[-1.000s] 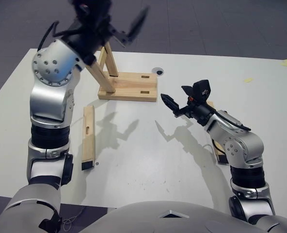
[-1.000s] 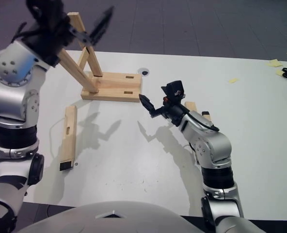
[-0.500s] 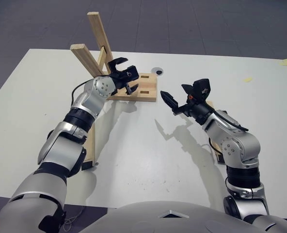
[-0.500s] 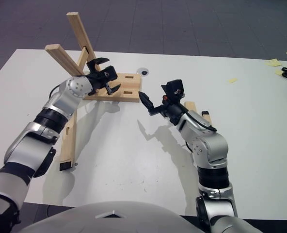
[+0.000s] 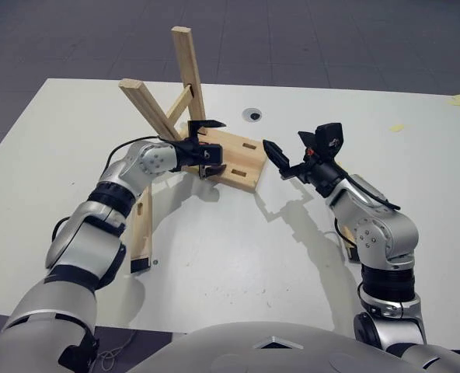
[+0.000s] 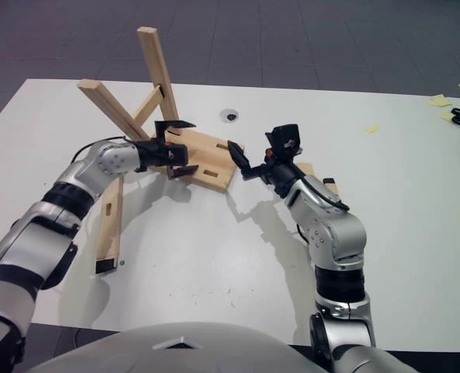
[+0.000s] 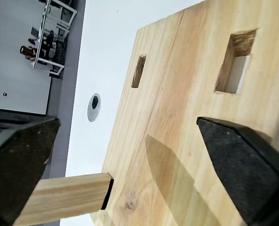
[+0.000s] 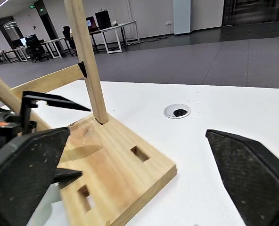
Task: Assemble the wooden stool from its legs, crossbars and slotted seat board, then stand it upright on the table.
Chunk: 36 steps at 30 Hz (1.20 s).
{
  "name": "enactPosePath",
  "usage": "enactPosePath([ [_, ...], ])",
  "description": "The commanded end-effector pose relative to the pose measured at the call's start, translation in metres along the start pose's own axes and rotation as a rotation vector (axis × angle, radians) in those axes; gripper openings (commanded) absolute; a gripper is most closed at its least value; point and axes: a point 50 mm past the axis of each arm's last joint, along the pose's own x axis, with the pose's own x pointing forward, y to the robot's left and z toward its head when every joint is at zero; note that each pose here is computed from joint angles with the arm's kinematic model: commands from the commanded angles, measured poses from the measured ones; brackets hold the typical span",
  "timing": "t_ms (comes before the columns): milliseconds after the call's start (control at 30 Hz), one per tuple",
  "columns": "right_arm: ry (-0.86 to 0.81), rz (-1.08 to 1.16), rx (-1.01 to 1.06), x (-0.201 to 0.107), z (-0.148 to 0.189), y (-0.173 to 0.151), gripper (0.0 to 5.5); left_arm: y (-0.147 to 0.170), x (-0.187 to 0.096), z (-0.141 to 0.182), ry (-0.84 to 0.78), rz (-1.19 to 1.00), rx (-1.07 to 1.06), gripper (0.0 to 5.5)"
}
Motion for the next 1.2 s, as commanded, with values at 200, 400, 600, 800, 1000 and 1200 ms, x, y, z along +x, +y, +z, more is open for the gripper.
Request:
enactPosePath([
  [200,0.050,-0.054,-0.067,0.003,-0.006,-0.004,5.35,0.031,-0.043,0.037,-0.181,0.315,-0.188,5.40],
  [400,0.087,-0.289,-0.173,0.009,-0.012,-0.037,5.35,0.090,-0.107,0.102,-0.499,0.398,-0.523,5.40],
  [600,0.181,-0.284,-0.281,0.026,-0.030,-0.056,5.35,0.155,-0.179,0.066,-0.316,1.048,-0.600,5.40],
  [800,0.312,-0.133,-0.391,0.026,-0.061,-0.060,5.35,0.121,-0.202,-0.019,0.145,1.390,-0.741,5.40],
  [1000,0.337,-0.040,-0.359,0.004,-0.070,-0.047,5.35,0.084,-0.194,-0.047,0.271,1.363,-0.818,5.40],
  [1200,0.257,-0.190,-0.325,-0.016,-0.057,-0.063,5.35,0.070,-0.185,-0.049,0.278,1.362,-0.849,5.40],
])
